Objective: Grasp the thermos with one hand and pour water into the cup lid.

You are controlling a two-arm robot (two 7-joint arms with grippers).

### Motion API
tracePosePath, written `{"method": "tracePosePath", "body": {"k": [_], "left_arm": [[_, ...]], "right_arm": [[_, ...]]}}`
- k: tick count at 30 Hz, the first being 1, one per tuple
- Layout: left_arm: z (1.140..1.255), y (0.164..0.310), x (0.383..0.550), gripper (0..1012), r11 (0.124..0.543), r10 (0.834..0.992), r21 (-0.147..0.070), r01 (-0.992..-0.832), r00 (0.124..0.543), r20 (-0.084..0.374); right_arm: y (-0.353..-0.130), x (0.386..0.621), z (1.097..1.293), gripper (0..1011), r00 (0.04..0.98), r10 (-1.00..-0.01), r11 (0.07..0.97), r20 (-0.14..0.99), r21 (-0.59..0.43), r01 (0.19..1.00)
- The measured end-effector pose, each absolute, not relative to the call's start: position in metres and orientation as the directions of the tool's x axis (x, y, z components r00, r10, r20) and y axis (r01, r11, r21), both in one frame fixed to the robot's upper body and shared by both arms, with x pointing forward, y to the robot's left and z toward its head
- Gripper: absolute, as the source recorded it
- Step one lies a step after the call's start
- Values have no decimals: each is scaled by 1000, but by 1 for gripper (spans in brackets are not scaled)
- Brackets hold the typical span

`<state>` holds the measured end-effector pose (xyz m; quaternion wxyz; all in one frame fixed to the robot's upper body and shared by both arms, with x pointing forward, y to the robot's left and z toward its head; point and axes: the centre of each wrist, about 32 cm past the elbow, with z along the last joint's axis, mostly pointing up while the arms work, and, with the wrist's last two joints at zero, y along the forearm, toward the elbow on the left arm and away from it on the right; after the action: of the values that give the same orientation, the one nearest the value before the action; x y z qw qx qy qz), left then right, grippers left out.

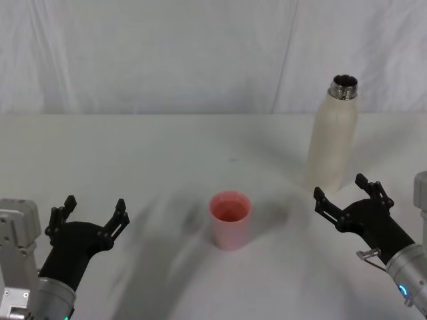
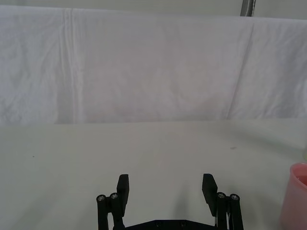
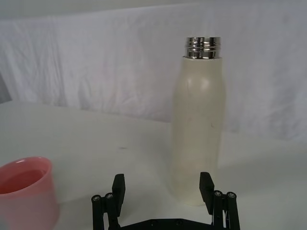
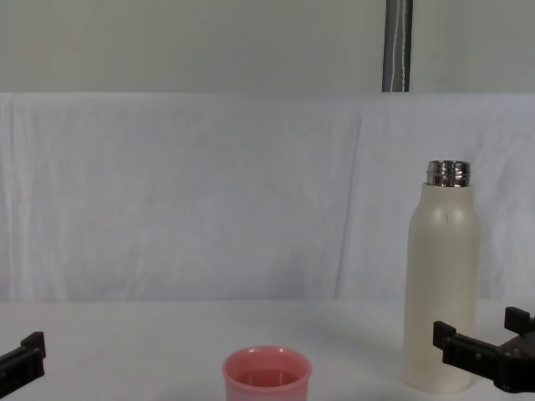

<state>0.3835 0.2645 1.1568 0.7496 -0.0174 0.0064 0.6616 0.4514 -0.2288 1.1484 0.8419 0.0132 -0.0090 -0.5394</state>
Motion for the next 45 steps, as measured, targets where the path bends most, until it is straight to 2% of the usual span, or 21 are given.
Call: {"method": "tracePosePath", "body": {"k": [20,45], "left_arm": [[1157,265,384,1001,124,992,-18,-992,125,-33],[1157,265,384,1001,124,992,-18,-992,125,-33]], "right_arm": [[-234,451,1150,1000,496,-868,494,-16,73,867],[-233,452,1149,1000,539,-842,534,-41,83,841]]}}
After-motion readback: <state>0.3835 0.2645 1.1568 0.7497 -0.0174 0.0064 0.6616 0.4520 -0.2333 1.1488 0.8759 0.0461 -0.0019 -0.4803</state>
